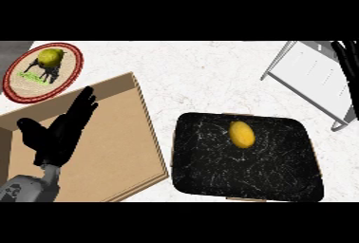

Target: Pick the lemon from the tray and place it in the tiered basket

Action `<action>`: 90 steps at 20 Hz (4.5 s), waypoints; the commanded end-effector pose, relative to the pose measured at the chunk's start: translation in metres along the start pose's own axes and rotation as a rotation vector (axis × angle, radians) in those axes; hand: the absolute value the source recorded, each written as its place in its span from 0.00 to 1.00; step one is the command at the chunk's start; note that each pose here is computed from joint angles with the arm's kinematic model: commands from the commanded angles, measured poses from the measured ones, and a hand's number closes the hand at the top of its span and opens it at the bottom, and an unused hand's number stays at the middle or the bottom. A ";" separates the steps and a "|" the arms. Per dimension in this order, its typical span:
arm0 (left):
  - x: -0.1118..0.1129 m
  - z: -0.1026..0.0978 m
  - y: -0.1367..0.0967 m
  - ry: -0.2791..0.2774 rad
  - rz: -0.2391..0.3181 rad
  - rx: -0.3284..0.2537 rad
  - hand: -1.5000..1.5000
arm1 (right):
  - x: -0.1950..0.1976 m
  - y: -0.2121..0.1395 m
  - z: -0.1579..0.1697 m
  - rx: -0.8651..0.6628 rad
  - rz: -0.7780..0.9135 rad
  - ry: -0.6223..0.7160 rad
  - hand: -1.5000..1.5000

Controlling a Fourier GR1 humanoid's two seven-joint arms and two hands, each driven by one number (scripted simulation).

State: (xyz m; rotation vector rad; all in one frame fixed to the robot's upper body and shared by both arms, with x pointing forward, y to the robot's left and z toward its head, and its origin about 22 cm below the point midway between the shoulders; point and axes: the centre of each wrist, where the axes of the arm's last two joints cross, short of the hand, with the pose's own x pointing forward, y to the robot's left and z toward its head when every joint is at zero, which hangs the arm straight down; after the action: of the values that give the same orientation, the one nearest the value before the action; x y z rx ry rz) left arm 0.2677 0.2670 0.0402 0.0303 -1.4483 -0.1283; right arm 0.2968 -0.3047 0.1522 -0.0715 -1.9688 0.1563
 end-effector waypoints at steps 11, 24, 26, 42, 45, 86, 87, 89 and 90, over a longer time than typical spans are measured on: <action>-0.079 0.046 -0.020 0.168 -0.048 0.231 0.50 | -0.065 -0.036 0.058 -0.864 0.133 0.239 0.00; -0.082 0.052 -0.020 0.166 -0.066 0.230 0.50 | -0.015 0.002 0.101 -0.275 0.406 0.558 0.00; -0.084 0.056 -0.022 0.163 -0.063 0.230 0.50 | -0.006 0.012 0.107 -0.199 0.484 0.609 0.00; -0.081 0.037 -0.038 0.139 -0.083 0.191 0.50 | 0.042 0.089 0.058 -0.178 0.912 0.812 0.00; -0.078 0.038 -0.024 0.144 -0.069 0.181 0.50 | 0.018 0.109 0.058 -0.140 0.987 0.855 0.00; -0.085 0.046 -0.029 0.161 -0.061 0.223 0.50 | -0.062 0.166 0.015 0.167 1.049 1.271 0.00; -0.074 0.046 -0.027 0.148 -0.064 0.204 0.50 | -0.057 0.166 0.008 0.170 1.050 1.298 0.00; -0.084 0.045 -0.026 0.153 -0.062 0.204 0.50 | -0.069 0.160 0.005 0.168 1.034 1.301 0.00; -0.085 0.040 -0.020 0.154 -0.065 0.210 0.50 | -0.071 0.155 0.006 0.169 1.022 1.310 0.00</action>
State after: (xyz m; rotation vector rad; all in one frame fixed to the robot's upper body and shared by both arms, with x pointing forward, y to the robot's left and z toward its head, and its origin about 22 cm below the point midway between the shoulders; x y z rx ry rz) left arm 0.2220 0.2593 -0.0147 0.2538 -1.3711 -0.0268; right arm 0.3090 -0.1610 0.0629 -0.8085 -0.6456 0.7649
